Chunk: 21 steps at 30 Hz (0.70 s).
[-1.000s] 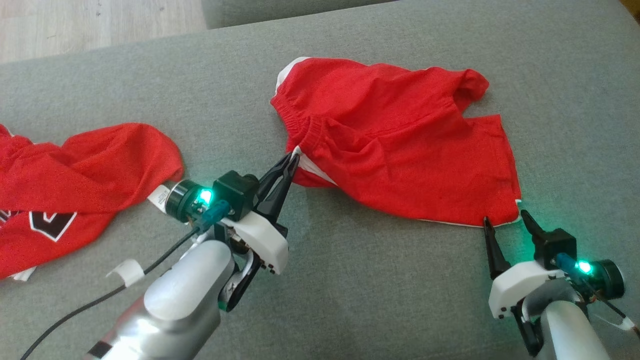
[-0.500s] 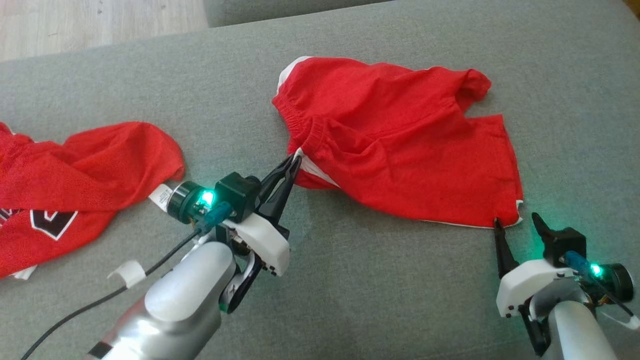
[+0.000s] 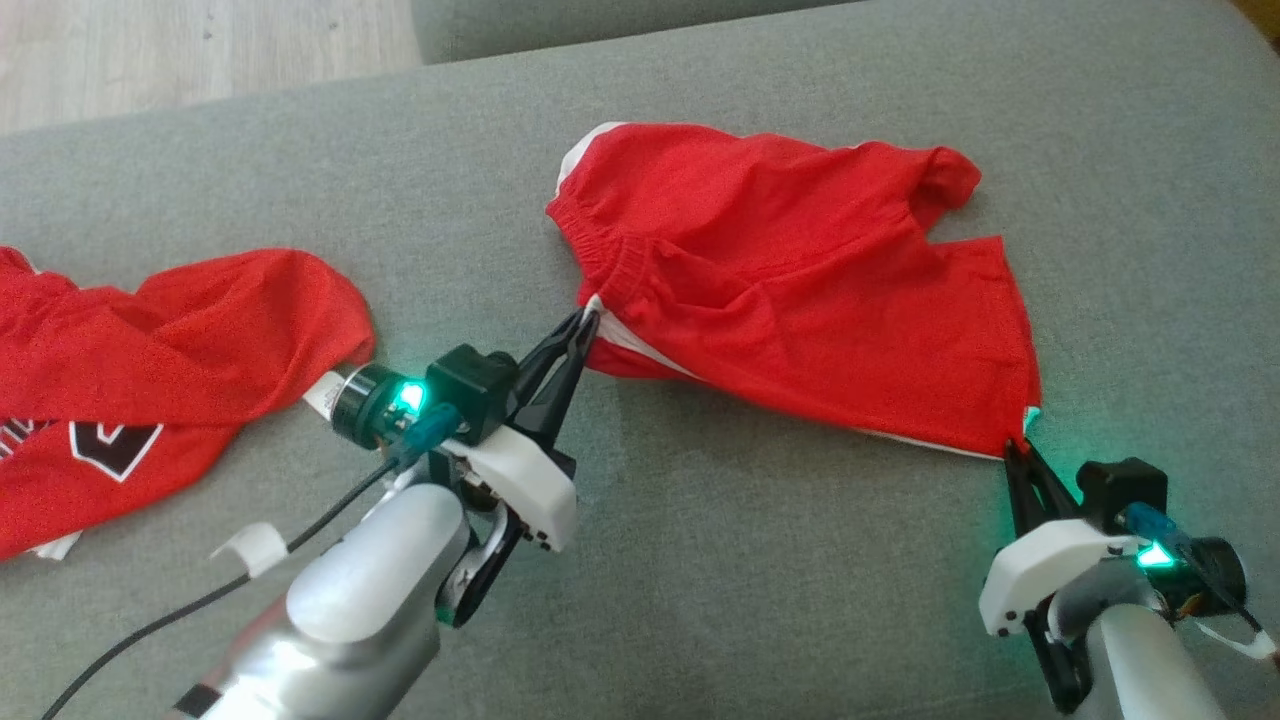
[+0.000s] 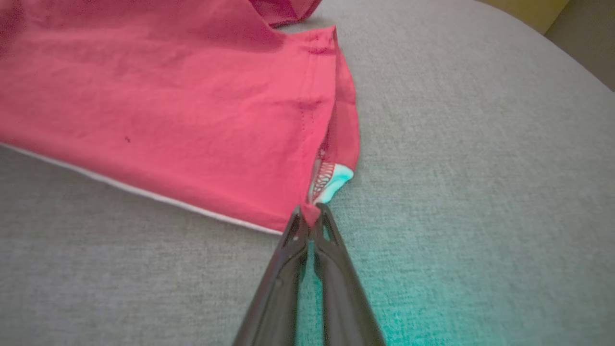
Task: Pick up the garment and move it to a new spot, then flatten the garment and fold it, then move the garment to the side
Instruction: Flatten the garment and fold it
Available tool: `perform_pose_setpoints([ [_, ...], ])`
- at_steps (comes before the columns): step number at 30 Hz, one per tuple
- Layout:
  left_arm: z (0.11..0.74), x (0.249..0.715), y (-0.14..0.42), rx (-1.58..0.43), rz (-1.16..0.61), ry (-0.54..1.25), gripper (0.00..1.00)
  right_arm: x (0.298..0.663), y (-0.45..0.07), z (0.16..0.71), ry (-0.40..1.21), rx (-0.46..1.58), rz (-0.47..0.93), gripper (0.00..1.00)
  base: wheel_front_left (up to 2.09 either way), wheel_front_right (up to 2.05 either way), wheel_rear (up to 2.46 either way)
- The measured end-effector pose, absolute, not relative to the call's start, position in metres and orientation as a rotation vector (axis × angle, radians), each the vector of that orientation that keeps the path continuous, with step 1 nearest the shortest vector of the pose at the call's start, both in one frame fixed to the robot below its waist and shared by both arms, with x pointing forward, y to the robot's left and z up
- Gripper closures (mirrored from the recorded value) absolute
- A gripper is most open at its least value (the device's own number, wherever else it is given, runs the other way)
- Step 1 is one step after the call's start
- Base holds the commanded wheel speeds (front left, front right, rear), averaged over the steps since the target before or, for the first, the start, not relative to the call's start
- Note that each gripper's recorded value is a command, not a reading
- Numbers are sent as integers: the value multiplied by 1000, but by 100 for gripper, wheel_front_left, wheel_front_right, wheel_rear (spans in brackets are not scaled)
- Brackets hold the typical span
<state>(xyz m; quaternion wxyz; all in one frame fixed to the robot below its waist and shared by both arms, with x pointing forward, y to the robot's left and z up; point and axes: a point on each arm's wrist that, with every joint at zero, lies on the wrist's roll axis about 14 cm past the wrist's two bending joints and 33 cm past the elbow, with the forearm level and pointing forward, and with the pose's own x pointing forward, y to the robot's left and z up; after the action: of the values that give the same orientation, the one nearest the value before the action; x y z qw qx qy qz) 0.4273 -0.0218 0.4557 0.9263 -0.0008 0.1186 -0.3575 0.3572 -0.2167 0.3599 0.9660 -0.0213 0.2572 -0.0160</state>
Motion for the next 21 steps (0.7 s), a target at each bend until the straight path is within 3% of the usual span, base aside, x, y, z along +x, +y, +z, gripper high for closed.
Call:
perform_pose_setpoints([
  [8,464,425,-8,-28,-687,203,100,378,-202,398,353,42,-9,100,0,0,0],
  [16,514,441,13,-21,-627,45,100,432,-173,524,-37,84,92,100,0,0,0],
  [21,583,461,22,-18,-602,-127,100,452,-164,611,-257,104,134,100,0,0,0],
])
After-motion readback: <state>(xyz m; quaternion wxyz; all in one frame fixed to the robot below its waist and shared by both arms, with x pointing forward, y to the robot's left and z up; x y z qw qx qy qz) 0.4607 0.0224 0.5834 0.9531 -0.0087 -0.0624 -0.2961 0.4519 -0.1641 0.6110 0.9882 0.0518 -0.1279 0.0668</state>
